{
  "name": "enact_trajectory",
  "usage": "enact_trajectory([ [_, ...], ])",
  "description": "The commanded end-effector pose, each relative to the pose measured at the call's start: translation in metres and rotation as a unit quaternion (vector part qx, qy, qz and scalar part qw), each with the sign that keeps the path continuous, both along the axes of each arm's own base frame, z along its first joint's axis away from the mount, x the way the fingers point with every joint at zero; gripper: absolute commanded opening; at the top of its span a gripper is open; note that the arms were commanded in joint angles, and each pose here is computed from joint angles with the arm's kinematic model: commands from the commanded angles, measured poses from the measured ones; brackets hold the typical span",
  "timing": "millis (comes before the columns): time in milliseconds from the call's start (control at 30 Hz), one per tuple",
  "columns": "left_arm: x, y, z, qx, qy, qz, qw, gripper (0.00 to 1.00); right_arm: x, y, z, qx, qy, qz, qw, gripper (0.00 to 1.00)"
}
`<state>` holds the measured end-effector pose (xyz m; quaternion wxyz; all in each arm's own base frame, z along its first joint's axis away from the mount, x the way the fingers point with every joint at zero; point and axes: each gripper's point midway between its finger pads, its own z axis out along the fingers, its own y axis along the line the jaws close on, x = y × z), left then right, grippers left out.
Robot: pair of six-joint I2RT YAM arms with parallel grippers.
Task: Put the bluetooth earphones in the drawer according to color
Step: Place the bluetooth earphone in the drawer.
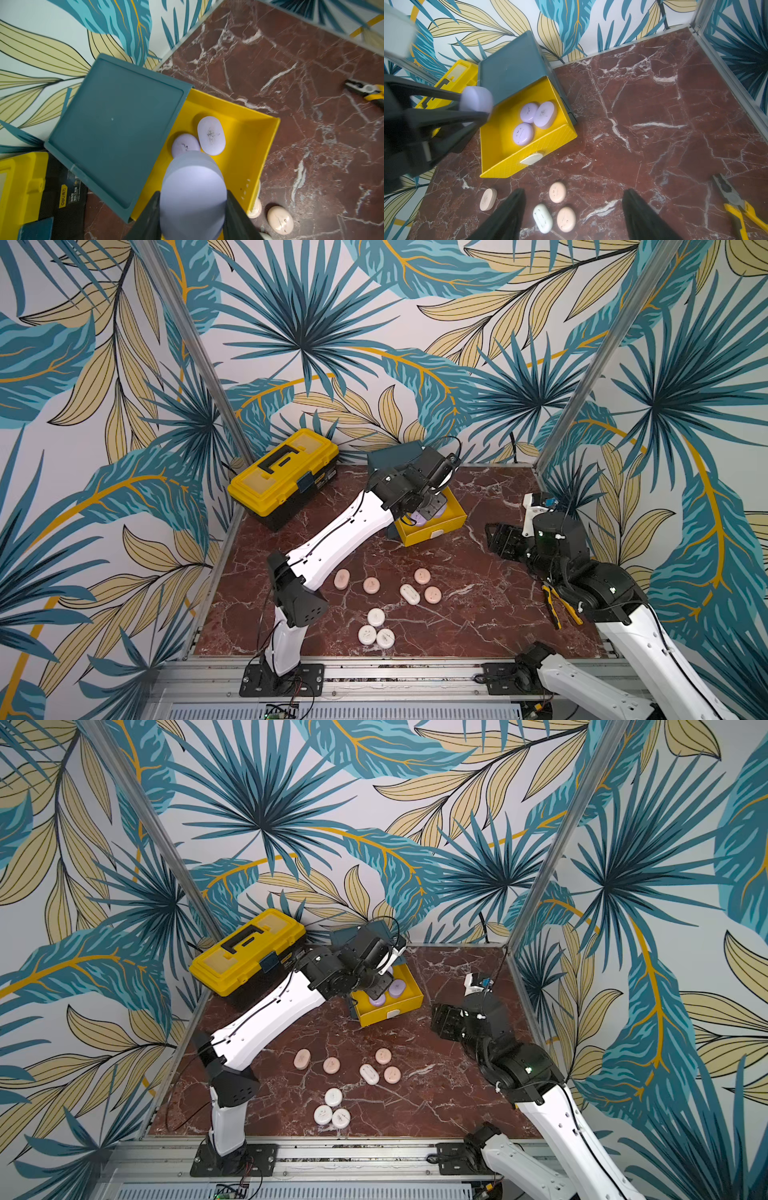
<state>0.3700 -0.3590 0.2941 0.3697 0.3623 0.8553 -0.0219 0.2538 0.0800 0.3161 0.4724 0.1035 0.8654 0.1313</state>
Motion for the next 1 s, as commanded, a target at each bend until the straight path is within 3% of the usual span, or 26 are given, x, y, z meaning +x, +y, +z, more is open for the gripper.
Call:
enact_trajectory([
  [0, 0.005, 0.02, -0.002, 0.043, 0.0, 0.033, 0.999, 0.4, -0.004, -0.004, -0.012, -0.011, 0.016, 0.0, 1.0, 0.79],
  [467, 0.009, 0.038, -0.044, 0.129, 0.03, 0.062, 0.989, 0.39, -0.003, -0.005, -0.018, -0.016, 0.024, -0.003, 1.0, 0.79],
  [967, 0.013, 0.048, -0.072, 0.149, 0.071, 0.074, 0.983, 0.39, -0.001, -0.006, -0.017, -0.017, 0.024, -0.003, 1.0, 0.79],
])
